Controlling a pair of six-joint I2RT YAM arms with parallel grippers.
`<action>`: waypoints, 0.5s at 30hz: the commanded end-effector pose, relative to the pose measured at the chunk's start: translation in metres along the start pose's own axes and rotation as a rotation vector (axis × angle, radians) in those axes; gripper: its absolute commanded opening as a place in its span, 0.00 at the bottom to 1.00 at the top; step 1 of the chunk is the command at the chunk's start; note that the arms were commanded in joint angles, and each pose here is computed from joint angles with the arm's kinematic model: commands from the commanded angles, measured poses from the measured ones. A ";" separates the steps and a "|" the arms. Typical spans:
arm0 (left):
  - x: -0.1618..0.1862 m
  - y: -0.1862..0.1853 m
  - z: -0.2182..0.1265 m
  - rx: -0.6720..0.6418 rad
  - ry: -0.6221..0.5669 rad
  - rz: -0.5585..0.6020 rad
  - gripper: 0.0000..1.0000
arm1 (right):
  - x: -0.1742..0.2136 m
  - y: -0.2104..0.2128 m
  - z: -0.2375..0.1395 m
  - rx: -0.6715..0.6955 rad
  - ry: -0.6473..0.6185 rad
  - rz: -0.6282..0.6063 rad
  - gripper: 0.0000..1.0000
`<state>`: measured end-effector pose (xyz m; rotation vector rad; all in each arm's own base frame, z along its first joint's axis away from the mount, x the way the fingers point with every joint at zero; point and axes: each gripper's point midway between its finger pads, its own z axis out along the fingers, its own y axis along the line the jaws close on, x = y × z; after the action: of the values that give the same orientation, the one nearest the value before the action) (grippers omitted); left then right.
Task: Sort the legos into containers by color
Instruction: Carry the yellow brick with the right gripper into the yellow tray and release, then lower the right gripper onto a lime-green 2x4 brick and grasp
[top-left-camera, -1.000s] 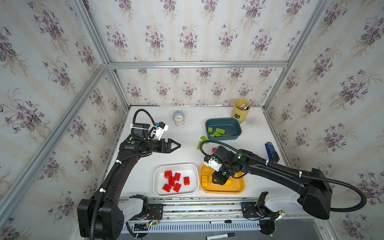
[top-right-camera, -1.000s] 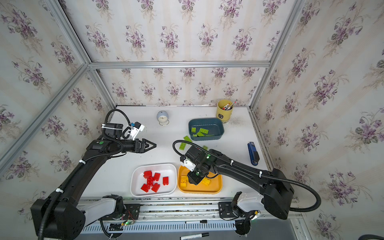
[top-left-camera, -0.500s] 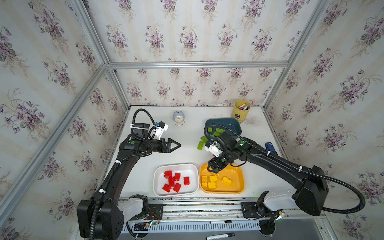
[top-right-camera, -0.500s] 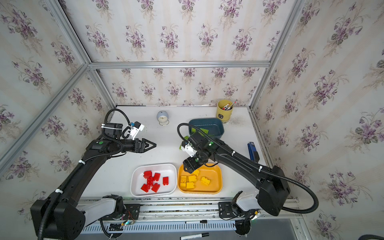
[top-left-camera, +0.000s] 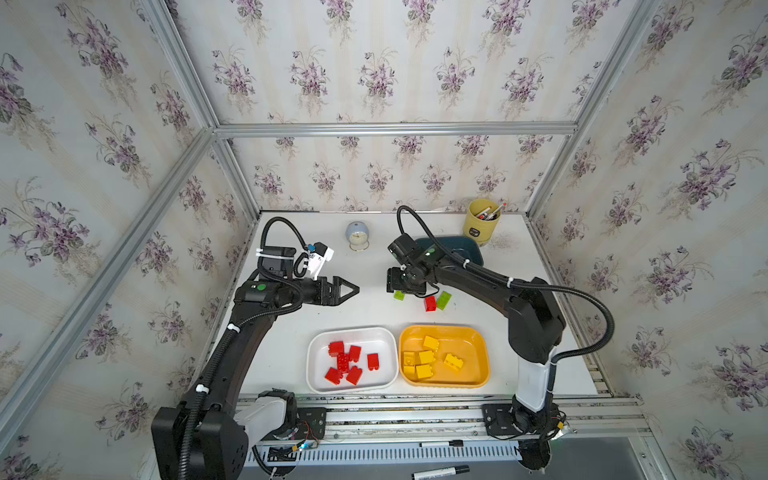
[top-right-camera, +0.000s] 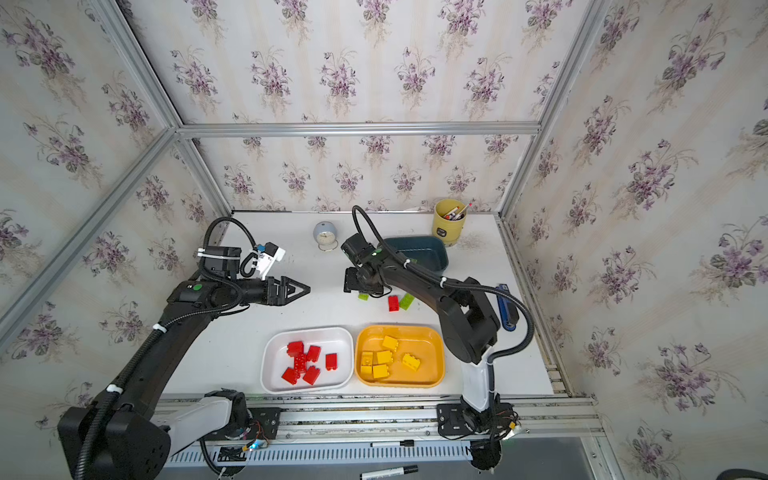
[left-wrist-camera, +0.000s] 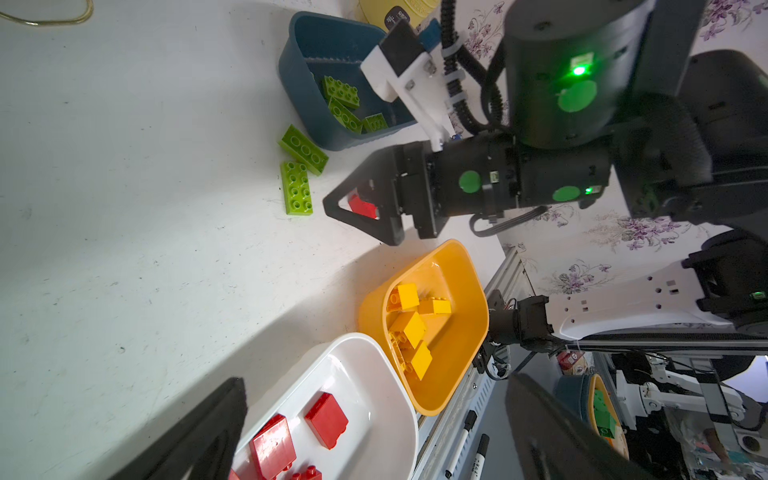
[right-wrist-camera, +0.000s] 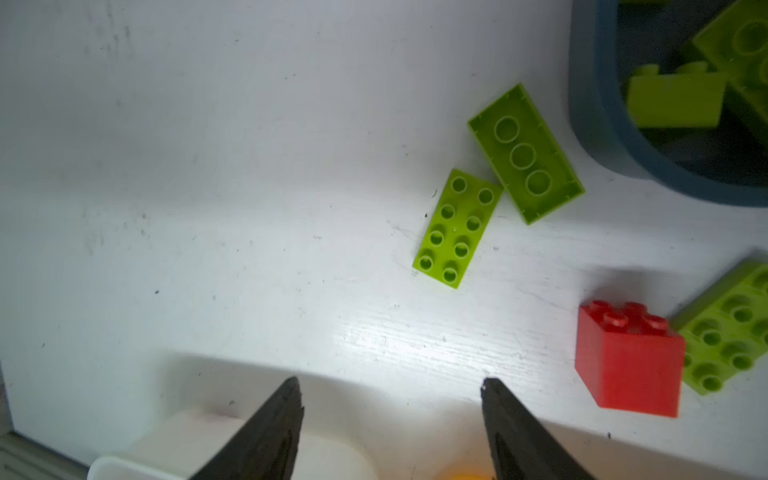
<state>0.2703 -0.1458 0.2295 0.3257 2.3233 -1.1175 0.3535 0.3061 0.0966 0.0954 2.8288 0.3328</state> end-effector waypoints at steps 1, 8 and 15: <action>0.000 0.001 -0.001 -0.001 -0.003 0.008 0.99 | -0.003 -0.025 0.019 0.154 -0.021 0.089 0.72; 0.004 0.004 -0.002 -0.006 0.003 0.006 0.99 | -0.009 -0.029 0.053 0.240 -0.009 0.078 0.67; 0.006 0.006 -0.004 -0.012 0.002 0.008 0.99 | -0.008 -0.027 0.076 0.256 0.017 0.061 0.53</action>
<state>0.2685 -0.1388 0.2237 0.3083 2.3347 -1.1042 0.3805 0.2988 0.0211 0.2402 2.8825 0.0284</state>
